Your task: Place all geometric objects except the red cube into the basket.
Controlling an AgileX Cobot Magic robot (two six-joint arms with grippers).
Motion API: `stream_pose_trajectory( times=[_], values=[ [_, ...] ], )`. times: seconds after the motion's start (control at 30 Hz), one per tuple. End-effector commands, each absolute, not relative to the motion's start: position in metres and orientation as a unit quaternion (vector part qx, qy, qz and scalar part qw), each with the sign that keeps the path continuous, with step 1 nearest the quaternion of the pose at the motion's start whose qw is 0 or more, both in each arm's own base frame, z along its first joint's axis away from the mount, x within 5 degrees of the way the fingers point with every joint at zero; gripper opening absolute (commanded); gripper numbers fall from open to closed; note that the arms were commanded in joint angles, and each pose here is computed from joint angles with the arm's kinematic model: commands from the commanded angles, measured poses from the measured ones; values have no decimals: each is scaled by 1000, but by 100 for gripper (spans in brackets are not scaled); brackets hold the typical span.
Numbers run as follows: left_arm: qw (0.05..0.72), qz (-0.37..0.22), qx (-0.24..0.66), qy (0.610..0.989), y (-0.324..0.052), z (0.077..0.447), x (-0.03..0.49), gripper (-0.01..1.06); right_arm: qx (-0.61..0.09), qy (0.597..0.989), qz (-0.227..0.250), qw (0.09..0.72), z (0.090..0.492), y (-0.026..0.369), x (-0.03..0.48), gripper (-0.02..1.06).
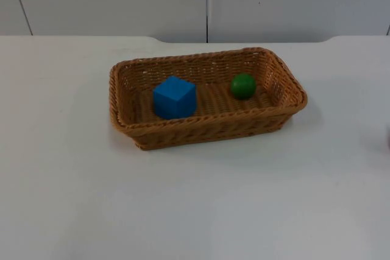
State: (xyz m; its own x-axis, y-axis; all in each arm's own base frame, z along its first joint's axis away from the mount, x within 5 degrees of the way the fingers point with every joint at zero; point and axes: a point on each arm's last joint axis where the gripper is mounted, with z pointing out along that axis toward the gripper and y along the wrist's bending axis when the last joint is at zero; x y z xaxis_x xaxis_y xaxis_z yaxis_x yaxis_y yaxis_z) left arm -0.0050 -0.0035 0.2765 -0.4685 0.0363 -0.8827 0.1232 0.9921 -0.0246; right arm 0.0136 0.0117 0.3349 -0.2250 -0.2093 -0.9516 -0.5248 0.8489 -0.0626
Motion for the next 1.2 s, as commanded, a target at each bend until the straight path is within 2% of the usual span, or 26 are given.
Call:
stream_pose_trajectory(
  times=[0.0,0.23,0.53,0.87,0.93,1.0,1.07,1.17],
  values=[
    [512,-38,46,857,-3,275,-5,97,-233,778,132,568,330,8,9,78],
    [513,-37,47,857,-3,275,-5,97,-209,789,120,565,320,-7,-10,78],
    [513,-37,47,857,-3,275,-5,97,-219,827,109,507,279,-5,-6,78],
    [513,-37,47,857,-3,275,-5,97,-215,826,110,509,280,-5,-6,78],
    [513,-37,47,857,-3,275,-5,97,-215,826,109,509,280,-5,-6,84],
    [513,-37,47,857,-3,275,-5,97,-215,826,109,509,280,-5,-6,101],
    [513,-37,47,857,-3,275,-5,97,-215,826,109,509,280,-5,-6,105],
    [513,-37,47,857,-3,275,-5,97,-215,826,112,509,280,-5,-6,105]
  ],
)
